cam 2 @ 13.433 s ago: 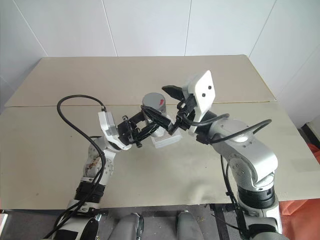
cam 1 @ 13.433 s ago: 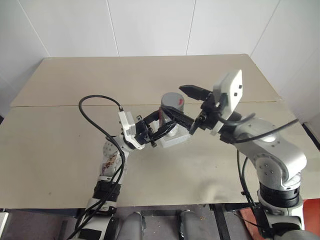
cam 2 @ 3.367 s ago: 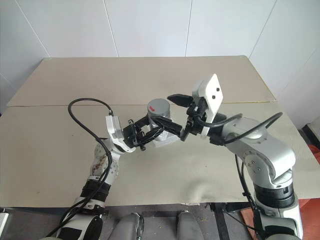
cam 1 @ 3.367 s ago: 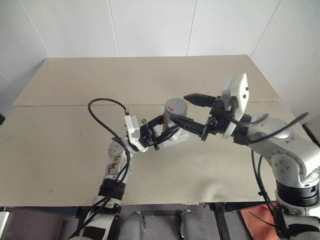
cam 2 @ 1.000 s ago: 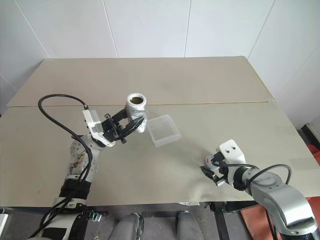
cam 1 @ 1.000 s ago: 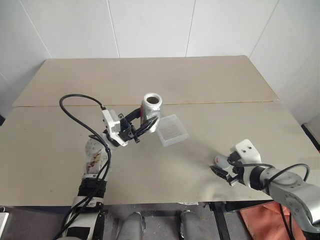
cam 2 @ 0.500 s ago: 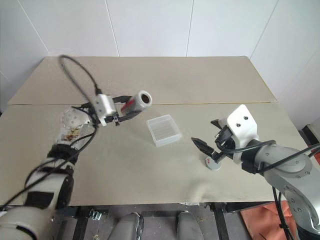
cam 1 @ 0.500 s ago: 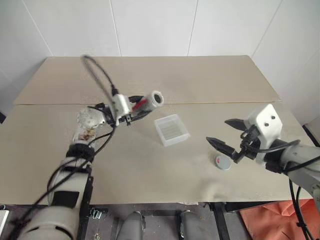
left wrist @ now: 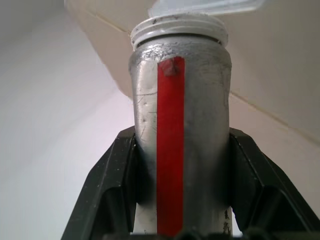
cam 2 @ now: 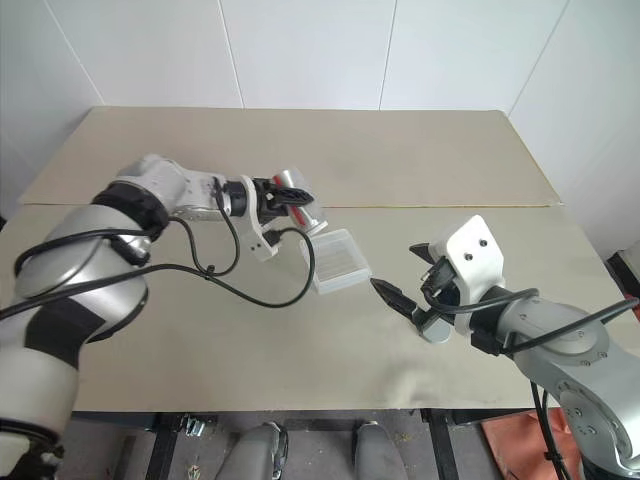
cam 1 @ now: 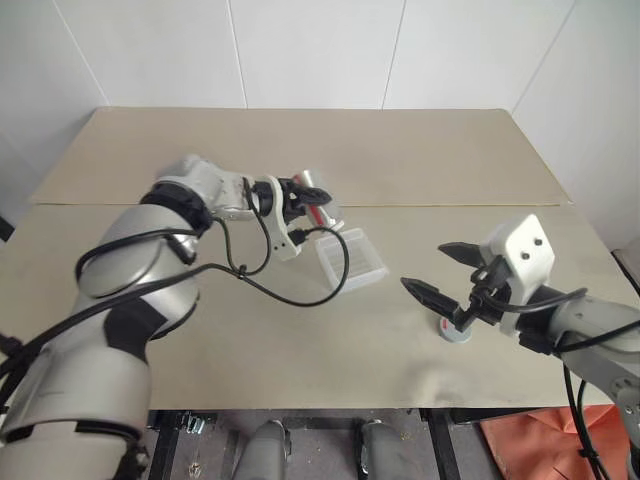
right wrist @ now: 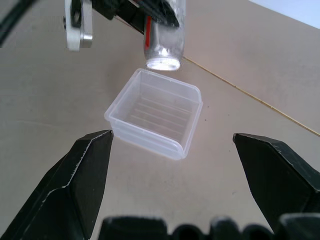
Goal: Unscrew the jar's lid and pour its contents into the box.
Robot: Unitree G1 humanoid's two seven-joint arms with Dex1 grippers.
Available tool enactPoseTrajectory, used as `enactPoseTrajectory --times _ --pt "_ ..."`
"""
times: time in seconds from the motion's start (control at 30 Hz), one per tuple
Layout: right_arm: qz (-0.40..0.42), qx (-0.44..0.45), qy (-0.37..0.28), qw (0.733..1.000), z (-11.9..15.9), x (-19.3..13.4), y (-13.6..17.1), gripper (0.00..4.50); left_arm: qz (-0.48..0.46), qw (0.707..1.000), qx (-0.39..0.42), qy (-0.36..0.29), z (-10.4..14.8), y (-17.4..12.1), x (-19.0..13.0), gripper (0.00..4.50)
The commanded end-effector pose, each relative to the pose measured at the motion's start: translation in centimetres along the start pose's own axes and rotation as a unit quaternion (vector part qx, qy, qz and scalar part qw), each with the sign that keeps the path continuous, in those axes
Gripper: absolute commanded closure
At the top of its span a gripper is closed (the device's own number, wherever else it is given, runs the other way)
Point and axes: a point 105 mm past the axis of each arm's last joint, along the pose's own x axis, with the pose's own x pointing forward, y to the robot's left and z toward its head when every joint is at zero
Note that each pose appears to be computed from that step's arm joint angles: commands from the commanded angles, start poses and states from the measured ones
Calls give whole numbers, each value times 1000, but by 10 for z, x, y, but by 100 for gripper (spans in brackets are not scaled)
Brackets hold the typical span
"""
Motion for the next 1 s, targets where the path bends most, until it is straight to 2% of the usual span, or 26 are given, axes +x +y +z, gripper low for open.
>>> enactPoseTrajectory --times 0.03,0.23,0.4,0.47,0.57,0.63,0.67,0.73,0.8,0.83,0.93,0.97,1.0 --pt "-13 -11 -27 999 11 -5 1 4 43 996 80 -7 -10 21 3 239" --pt "-32 -5 -17 999 6 -9 -3 4 64 990 124 -35 -7 34 9 239" --pt "-42 0 -9 999 1 -11 -5 4 81 989 120 -32 -11 41 7 239" --pt "-41 3 -10 999 0 -10 -4 4 92 993 69 -8 -15 44 5 239" --pt "-43 4 -9 999 -1 -10 -5 4 122 991 -53 27 -17 43 -1 239" --pt "-47 1 -8 999 -2 -9 -5 4 134 972 -179 69 -21 34 -7 239" --pt "-48 3 -12 999 -1 -9 -5 4 151 933 -309 102 -25 29 -9 239" --pt "-49 5 -17 999 0 -9 -5 4 186 849 -481 116 -31 21 -16 239" --pt "-53 9 -23 998 0 -9 -5 4 242 709 -653 108 -37 3 -29 239" --pt "-53 11 -25 998 -1 -8 -4 4 281 625 -722 93 -38 -8 -37 239" --pt "-50 23 -36 998 0 -4 -2 4 377 463 -801 41 -32 -26 -58 239" --pt "-47 27 -41 998 0 -1 -1 4 410 419 -810 26 -29 -32 -66 239" --pt "-45 29 -44 998 0 0 0 4 431 391 -813 13 -26 -34 -72 239"
